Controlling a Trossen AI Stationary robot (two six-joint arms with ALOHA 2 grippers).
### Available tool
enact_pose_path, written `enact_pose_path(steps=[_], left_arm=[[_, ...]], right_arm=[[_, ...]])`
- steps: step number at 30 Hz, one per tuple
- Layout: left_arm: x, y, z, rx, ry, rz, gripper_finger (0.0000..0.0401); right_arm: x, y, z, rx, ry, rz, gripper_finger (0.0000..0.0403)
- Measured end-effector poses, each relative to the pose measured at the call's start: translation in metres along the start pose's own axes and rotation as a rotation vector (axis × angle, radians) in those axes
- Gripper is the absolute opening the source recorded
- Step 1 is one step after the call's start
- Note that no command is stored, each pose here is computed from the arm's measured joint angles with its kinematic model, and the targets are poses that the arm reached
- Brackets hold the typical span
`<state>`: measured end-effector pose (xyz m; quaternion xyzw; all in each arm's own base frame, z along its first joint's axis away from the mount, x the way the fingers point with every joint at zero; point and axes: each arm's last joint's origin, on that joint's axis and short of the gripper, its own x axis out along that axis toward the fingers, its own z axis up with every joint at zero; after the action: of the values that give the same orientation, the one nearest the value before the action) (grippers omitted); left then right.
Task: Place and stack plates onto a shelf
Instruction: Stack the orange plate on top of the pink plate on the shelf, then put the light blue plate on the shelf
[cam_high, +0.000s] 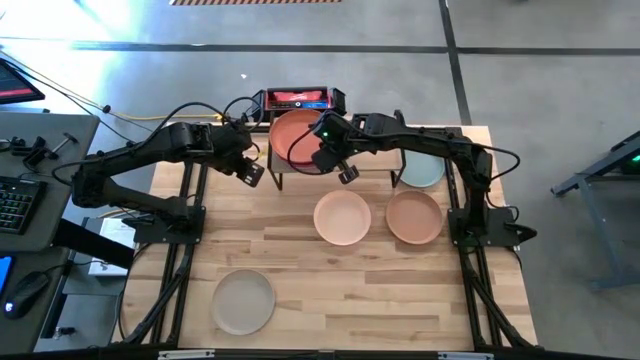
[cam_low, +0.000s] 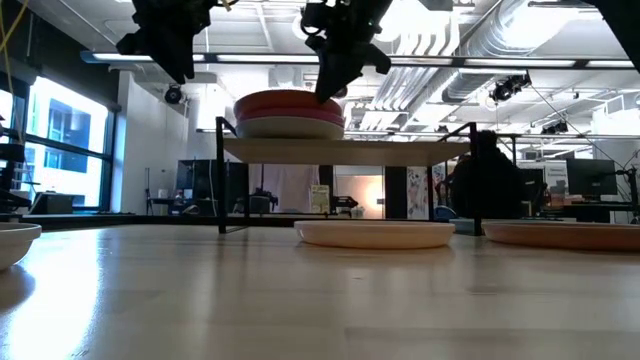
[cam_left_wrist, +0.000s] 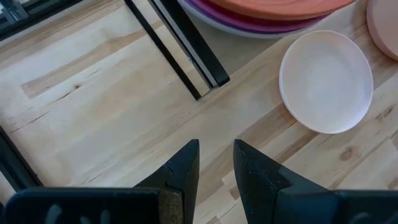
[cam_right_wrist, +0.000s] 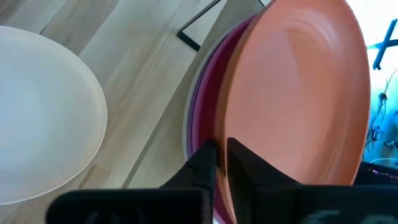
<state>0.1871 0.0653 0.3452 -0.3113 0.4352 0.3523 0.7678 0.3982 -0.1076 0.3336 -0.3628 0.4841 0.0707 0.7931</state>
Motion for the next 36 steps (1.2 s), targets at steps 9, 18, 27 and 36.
enact_pose_path(steps=[9, 18, 27, 36], left_arm=[[0.000, 0.000, 0.000, 0.004, 0.000, 0.000, 0.0087], [0.000, -0.002, -0.001, 0.072, 0.036, -0.048, 0.0087], [0.000, -0.002, -0.001, 0.072, 0.036, -0.049, 0.0087], [0.000, -0.002, -0.002, 0.099, 0.040, -0.048, 0.0087]], right_arm=[[0.000, -0.002, 0.000, -0.002, 0.034, -0.046, 0.0085], [-0.020, -0.015, 0.005, 0.015, 0.037, -0.143, 0.0092], [-0.030, -0.015, 0.007, 0.055, -0.008, -0.096, 0.0091], [-0.048, -0.007, -0.005, 0.100, 0.136, -0.094, 0.0091]])
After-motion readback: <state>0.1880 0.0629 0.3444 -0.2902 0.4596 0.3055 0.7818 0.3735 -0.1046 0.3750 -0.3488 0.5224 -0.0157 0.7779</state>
